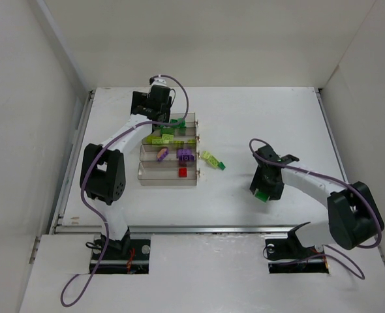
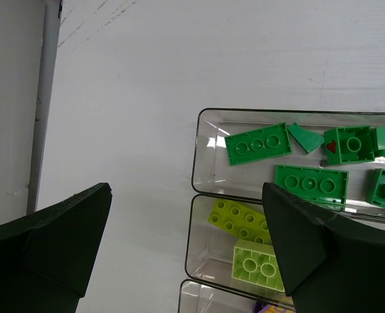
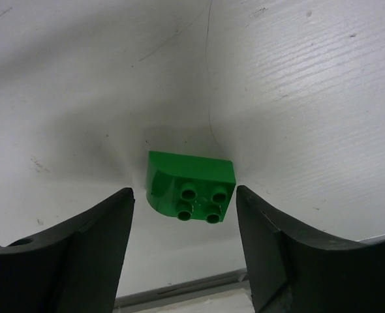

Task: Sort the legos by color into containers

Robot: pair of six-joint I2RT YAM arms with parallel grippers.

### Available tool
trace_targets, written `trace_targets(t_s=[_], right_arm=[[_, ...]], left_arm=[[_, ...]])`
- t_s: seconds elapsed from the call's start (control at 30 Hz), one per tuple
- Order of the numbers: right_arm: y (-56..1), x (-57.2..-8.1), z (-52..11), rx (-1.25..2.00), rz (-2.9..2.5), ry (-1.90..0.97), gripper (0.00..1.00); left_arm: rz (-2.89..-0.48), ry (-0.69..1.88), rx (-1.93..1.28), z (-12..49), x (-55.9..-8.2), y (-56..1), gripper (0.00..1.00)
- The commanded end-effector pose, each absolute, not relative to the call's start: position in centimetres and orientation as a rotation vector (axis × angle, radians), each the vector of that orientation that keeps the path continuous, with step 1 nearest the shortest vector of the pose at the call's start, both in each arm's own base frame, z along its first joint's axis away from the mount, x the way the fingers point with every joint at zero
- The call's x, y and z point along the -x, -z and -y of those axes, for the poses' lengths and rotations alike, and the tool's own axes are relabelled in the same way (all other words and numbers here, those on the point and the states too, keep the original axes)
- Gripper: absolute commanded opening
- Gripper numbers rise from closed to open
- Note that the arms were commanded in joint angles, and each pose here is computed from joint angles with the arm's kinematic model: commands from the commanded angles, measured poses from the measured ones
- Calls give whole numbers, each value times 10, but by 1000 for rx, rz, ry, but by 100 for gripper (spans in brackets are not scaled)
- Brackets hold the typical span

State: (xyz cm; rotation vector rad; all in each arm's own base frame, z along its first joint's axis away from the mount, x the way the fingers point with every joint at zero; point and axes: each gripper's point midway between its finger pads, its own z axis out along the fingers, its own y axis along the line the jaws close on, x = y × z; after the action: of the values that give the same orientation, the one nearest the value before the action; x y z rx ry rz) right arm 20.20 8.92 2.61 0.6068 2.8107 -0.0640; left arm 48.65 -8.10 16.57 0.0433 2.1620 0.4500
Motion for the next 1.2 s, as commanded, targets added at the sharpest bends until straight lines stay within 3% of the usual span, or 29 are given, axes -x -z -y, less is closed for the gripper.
trace_targets(t_s=[0.0,0.13,0.3,0.43,0.57,0.7,0.9,0.93,0.97,1.17], right_arm=[[-24,-208,-91,-613,-2788,51,68],[-20,-206,-90,-601,-2808,71,66],[-21,-212,-92,-583,-2796,56,26],[-18,-211,-95,-529,-2822,60,0],[-42,-234,-119,-374,-2758,-31,0],[-133,-316,-165,-200,-2510,-179,0],[-174,-423,-257,118,-2408,-307,0],[-210,-443,-282,148,-2320,-376,0],[-183,-456,-299,208,-2360,-370,0],[-190,-507,-381,314,-2229,-606,1]], left_arm=[[-2108,-450,12,80,-493,-188,100],[-2106,-460,17,78,-493,-188,100],[-2106,-460,17,78,-493,-188,100],[-2106,-460,17,78,-493,-188,100],[-2111,-474,19,76,-491,-185,100],[-2081,-508,52,69,-491,-192,100],[-1987,-610,168,49,-486,-215,100],[-1987,-630,165,46,-484,-212,100],[-1976,-629,183,41,-483,-219,100],[-1980,-652,248,9,-474,-219,100]])
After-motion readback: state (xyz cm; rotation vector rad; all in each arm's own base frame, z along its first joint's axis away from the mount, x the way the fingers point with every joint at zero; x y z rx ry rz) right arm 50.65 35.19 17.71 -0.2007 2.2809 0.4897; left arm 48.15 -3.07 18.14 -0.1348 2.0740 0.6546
